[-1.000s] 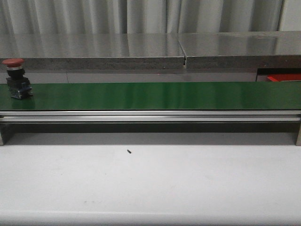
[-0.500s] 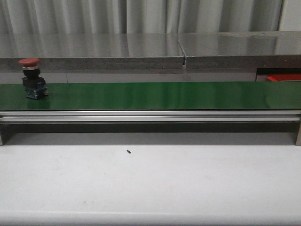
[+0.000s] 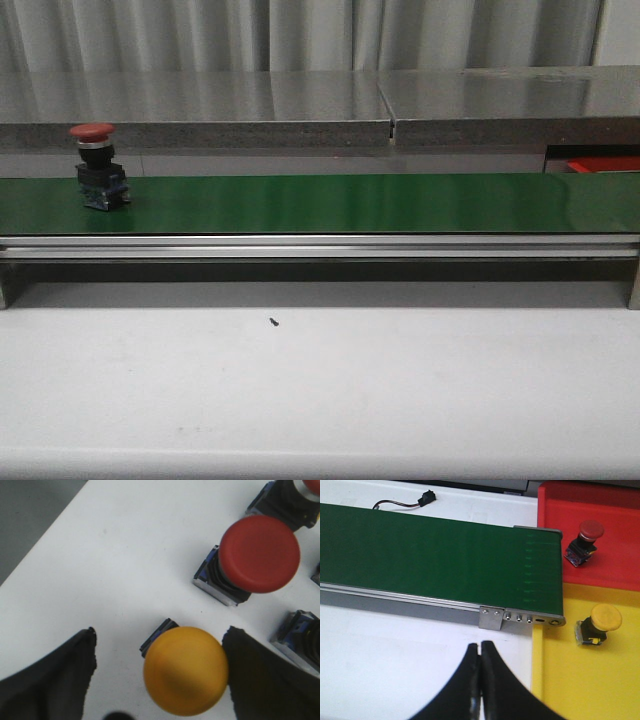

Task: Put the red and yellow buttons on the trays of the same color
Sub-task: 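Move the left gripper to a yellow push-button and grasp it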

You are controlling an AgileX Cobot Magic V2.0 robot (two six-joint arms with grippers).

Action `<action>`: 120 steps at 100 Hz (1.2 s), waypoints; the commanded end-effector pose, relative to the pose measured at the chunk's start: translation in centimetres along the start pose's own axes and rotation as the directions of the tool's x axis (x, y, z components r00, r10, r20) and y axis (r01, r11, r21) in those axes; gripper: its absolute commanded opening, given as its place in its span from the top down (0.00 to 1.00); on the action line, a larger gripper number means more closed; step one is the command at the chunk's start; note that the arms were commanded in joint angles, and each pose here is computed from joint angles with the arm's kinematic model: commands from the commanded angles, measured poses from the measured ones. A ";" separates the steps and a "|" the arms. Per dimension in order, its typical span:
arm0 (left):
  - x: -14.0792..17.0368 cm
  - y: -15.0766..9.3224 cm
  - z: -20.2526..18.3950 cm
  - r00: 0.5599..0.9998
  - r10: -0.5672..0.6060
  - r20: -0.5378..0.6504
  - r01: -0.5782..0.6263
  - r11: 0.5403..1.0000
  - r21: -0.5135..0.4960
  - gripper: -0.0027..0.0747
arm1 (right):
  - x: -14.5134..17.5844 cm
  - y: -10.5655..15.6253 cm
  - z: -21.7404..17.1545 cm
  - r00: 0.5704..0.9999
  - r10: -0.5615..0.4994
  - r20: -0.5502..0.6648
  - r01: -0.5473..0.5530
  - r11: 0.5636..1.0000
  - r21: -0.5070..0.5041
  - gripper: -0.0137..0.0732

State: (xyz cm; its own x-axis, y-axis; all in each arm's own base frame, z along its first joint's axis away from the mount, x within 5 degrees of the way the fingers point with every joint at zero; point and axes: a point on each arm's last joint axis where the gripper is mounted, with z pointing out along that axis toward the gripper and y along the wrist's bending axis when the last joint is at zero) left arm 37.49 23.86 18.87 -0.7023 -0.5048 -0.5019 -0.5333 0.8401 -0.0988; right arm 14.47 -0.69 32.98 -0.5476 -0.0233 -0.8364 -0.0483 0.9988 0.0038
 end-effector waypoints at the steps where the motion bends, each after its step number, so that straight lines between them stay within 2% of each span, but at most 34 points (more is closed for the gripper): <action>1: -2.1 -0.3 -2.8 0.992 -0.003 0.129 0.002 1.000 0.005 0.49 | -1.3 -0.1 -0.6 0.996 -0.001 0.092 0.000 1.000 0.013 0.98; 25: -2.1 -0.4 -3.2 0.991 -0.016 0.133 0.014 1.000 0.016 0.80 | -1.3 -0.1 -0.6 0.996 -0.001 0.092 0.000 1.000 0.013 0.98; 43: -2.9 -1.1 -6.4 0.979 -0.043 0.197 0.033 0.998 0.052 0.94 | -1.3 -0.1 -0.6 0.996 -0.001 0.092 0.000 1.000 0.013 0.98; 58: -3.4 -2.8 -10.7 0.965 -0.027 0.261 0.005 0.996 0.086 0.97 | -1.3 -0.1 -0.6 0.996 -0.001 0.092 0.000 1.000 0.013 0.98; 76: -2.8 -6.9 -14.7 0.956 0.041 0.292 -0.088 0.985 0.148 0.97 | -1.3 -0.1 -0.6 0.996 -0.001 0.092 0.000 1.000 0.013 0.98; 105: -0.8 -13.5 -15.6 0.954 0.155 0.255 -0.220 0.942 0.253 0.97 | -1.3 -0.1 -0.6 0.996 -0.001 0.092 0.000 1.000 0.013 0.98; 120: -0.1 -15.8 -15.8 0.946 0.194 0.261 -0.267 0.921 0.282 0.97 | -1.3 -0.1 -0.6 0.996 -0.001 0.092 0.000 1.000 0.013 0.98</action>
State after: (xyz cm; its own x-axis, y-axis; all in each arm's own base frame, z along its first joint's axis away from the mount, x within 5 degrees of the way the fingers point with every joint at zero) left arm 38.65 8.83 30.85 -0.7277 -0.2785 -0.6268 -0.2080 0.9604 -0.1852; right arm 14.47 -0.69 32.98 -0.5476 -0.0233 -0.8364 -0.0483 0.9988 0.0038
